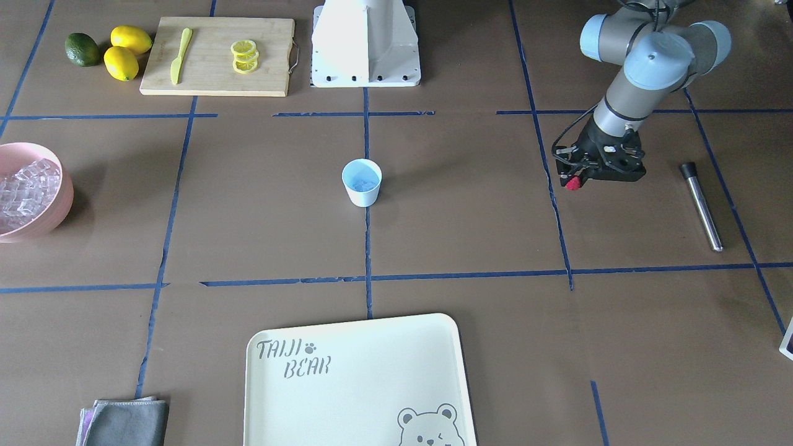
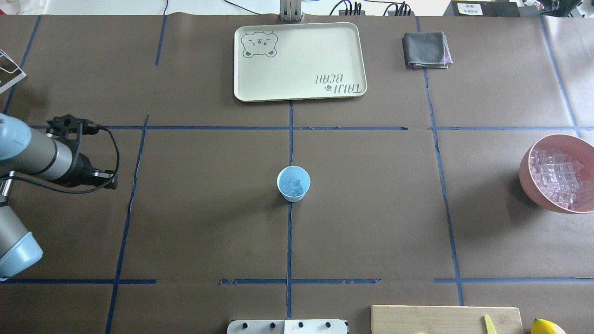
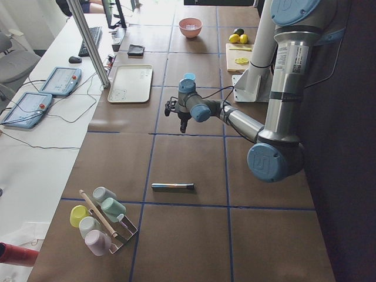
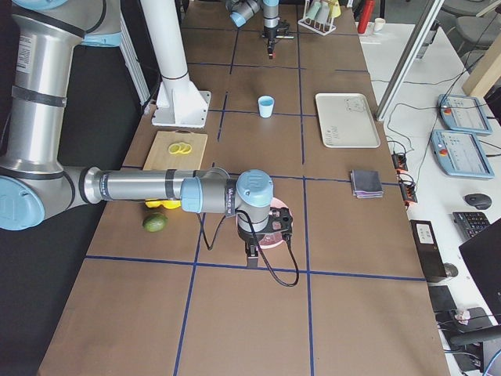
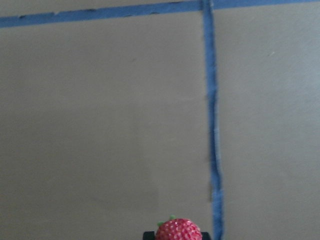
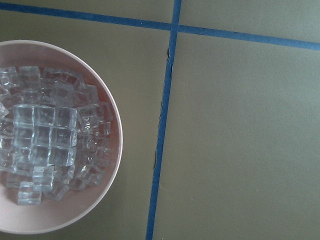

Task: Mash ice and strawberries in cup
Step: 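Lift the strawberry with the left gripper and carry it over the blue cup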

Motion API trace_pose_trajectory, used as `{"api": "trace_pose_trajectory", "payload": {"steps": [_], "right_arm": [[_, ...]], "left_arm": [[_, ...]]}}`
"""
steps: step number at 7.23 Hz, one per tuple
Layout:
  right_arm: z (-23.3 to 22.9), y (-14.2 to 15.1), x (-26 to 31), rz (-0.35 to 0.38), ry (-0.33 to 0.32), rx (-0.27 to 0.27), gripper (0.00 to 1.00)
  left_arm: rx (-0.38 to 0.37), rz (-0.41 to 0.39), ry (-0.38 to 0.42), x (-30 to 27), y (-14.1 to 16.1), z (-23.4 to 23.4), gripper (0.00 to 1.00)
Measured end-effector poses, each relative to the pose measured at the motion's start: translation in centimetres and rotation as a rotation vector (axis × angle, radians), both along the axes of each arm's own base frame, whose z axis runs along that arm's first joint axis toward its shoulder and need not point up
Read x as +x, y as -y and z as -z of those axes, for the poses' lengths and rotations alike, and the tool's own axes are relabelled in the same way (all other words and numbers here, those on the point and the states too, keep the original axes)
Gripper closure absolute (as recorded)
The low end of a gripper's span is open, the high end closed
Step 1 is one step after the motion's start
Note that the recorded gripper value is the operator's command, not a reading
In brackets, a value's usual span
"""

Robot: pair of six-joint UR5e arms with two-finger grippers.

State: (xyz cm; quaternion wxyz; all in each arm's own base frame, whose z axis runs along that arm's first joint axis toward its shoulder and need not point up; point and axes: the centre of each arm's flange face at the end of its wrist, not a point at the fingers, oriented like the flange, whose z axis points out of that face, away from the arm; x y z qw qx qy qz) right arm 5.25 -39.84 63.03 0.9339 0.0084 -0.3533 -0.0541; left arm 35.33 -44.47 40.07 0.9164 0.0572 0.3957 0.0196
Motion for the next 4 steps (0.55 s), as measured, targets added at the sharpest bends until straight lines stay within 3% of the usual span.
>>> {"api": "trace_pose_trajectory", "payload": {"steps": [2, 4], "right_arm": [[0.1, 0.1, 0.0, 0.0, 0.0, 0.001, 0.0], [0.1, 0.1, 0.0, 0.0, 0.0, 0.002, 0.01]], "left_arm": [[-0.038, 0.015, -0.032, 4.9, 0.9, 9.6, 0.94], [-0.087, 0.05, -0.09, 11.8, -1.7, 17.9, 0.94]]}}
